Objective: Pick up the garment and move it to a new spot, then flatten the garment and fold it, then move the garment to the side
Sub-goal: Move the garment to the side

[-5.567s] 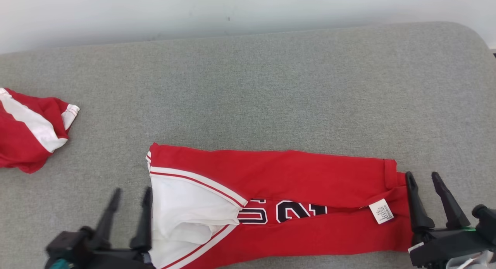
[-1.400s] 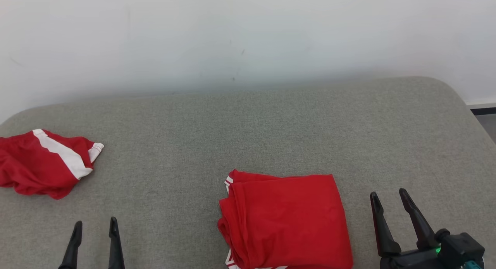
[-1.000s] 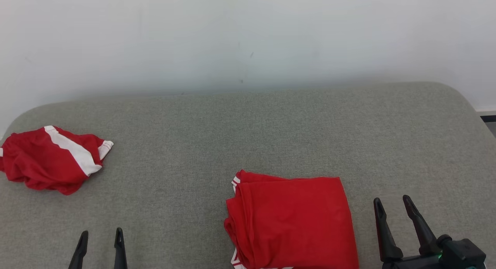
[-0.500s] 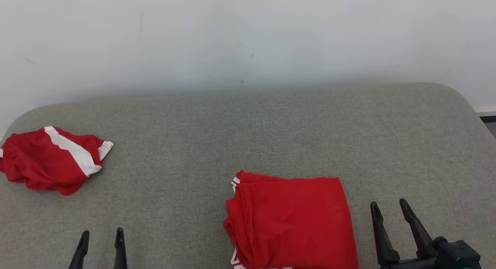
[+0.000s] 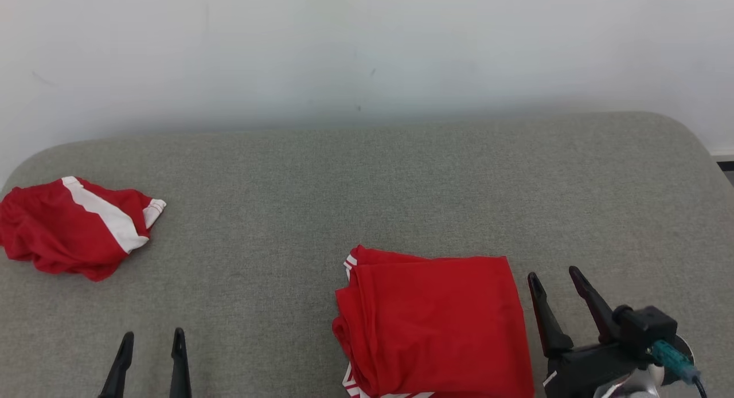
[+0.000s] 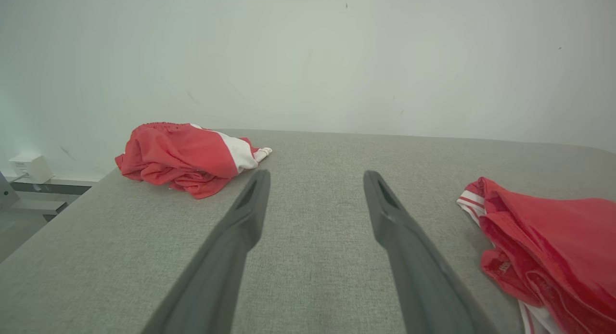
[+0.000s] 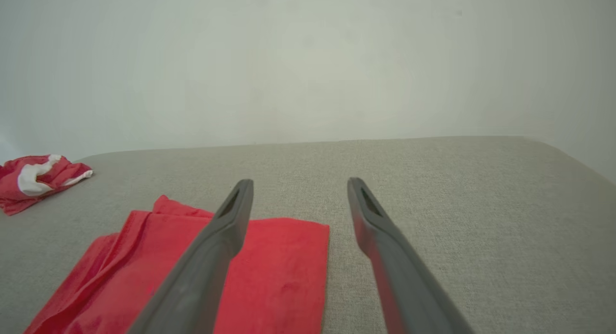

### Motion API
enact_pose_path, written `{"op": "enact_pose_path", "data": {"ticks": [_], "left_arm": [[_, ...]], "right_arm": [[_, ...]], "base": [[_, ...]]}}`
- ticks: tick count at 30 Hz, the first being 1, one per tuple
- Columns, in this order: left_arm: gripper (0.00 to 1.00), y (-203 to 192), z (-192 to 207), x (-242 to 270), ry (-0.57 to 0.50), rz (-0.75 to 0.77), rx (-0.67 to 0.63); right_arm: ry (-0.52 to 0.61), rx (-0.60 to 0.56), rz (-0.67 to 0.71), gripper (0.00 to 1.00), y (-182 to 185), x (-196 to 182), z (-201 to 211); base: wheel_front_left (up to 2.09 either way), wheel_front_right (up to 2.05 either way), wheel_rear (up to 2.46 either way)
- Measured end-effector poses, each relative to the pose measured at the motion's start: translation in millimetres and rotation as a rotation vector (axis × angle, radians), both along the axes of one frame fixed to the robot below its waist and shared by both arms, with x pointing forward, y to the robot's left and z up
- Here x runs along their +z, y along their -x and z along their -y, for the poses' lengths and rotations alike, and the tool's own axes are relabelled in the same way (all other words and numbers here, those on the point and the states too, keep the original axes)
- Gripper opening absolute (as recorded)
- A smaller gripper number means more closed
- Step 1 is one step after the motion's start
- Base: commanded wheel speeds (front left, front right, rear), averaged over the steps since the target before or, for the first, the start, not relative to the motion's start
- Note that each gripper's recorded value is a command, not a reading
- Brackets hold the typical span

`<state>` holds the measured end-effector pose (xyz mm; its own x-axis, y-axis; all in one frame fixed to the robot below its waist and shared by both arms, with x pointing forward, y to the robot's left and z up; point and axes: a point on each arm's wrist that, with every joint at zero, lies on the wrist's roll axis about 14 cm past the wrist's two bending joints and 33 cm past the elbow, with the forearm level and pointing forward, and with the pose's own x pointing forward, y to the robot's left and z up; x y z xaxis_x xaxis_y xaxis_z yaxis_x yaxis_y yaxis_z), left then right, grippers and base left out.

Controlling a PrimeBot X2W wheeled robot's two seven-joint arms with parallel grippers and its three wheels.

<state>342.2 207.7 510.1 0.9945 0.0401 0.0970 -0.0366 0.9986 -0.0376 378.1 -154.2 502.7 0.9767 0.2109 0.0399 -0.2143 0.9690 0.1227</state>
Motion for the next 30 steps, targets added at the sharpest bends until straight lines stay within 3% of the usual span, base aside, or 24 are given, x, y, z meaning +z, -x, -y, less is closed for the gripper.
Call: {"op": "enact_pose_path", "data": {"ticks": [10, 22, 23, 24, 30], "left_arm": [[1.0, -12, -2, -10, 0.011, -0.03, 0.016], [1.0, -23, -4, -22, 0.022, -0.067, 0.035], [1.0, -24, -2, -23, 0.024, -0.07, 0.033], [1.0, -24, -1, -23, 0.025, -0.071, 0.031], [1.0, -33, 2, -23, 0.032, -0.067, 0.02]], "right_arm": [[0.034, 0.021, -0.227, 1.0, -34, -51, -5], [0.025, 0.056, -0.457, 1.0, -21, -123, -21], [0.013, 0.06, -0.466, 0.24, -21, -125, -24], [0.008, 0.063, -0.469, 0.0, -21, -126, -25], [-0.001, 0.075, -0.468, 0.0, -30, -124, -28]], "base": [[0.0, 0.0, 0.0], [0.0, 0.0, 0.0], [0.0, 0.0, 0.0], [0.0, 0.0, 0.0], [0.0, 0.0, 0.0]]}}
